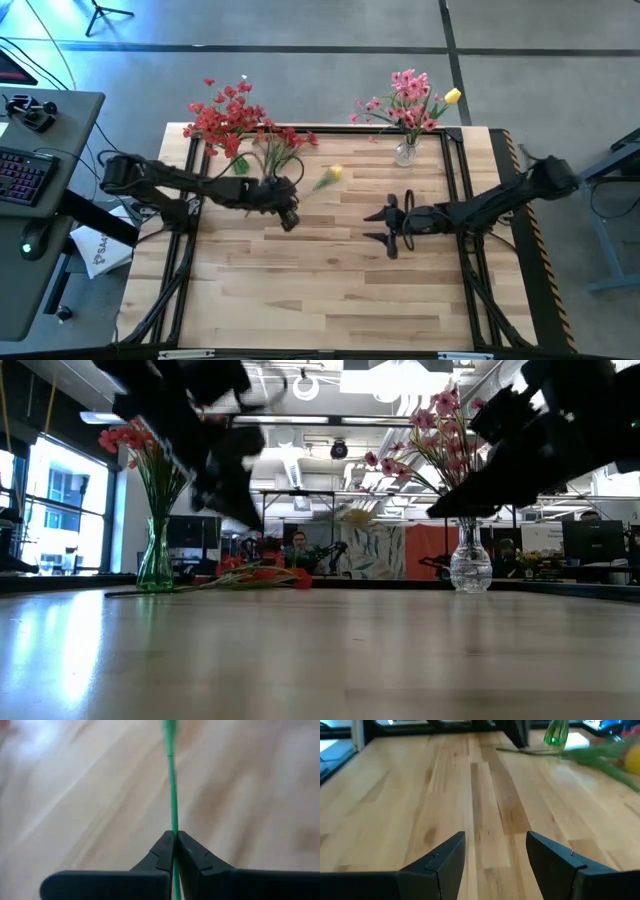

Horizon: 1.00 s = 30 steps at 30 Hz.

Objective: Sort flowers into vase by color
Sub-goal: Put the yellow tulip into the transparent vase

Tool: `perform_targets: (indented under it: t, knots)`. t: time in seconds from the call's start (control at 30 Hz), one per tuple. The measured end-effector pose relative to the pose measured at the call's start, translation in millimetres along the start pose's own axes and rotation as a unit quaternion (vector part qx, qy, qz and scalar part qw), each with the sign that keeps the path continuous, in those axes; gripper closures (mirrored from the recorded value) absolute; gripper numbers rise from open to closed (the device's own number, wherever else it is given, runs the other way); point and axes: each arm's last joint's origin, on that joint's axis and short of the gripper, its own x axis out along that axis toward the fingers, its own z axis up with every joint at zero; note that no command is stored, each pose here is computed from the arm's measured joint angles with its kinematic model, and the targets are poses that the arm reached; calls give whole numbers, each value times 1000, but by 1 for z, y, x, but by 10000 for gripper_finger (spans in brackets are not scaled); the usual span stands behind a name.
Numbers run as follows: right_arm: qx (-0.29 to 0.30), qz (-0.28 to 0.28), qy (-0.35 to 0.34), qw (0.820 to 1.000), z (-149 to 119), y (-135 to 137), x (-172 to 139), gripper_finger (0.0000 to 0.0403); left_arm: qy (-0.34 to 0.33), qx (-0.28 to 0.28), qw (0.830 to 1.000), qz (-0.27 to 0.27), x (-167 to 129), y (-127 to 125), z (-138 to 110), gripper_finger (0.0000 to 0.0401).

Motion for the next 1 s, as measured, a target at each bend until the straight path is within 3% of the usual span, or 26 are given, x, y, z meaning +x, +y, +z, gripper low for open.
perform_targets:
  t: [0.1,0.2,0.33,0.4,0.5,0.73,1.0]
  knots:
    - [7,-4,-25,1000,-5,0,14,199,-114,54,991,-47,-12,-23,12,400]
    - [7,-1,-105,994,-1,0,26,199,-217,107,967,-84,-16,-40,20,400]
    - [-11,3,-254,967,14,3,29,199,-308,156,931,-117,-17,-55,20,400]
    - [-27,4,-287,957,21,4,30,199,-341,155,919,-123,-17,-59,22,401]
    - [-28,4,-317,948,38,7,32,199,-358,158,912,-126,-12,-62,22,401]
    - [-43,10,-364,930,65,12,37,207,-348,162,916,-119,-6,-62,20,401]
    - [-13,-32,-356,934,67,7,39,280,-346,163,917,-117,-6,-63,19,401]
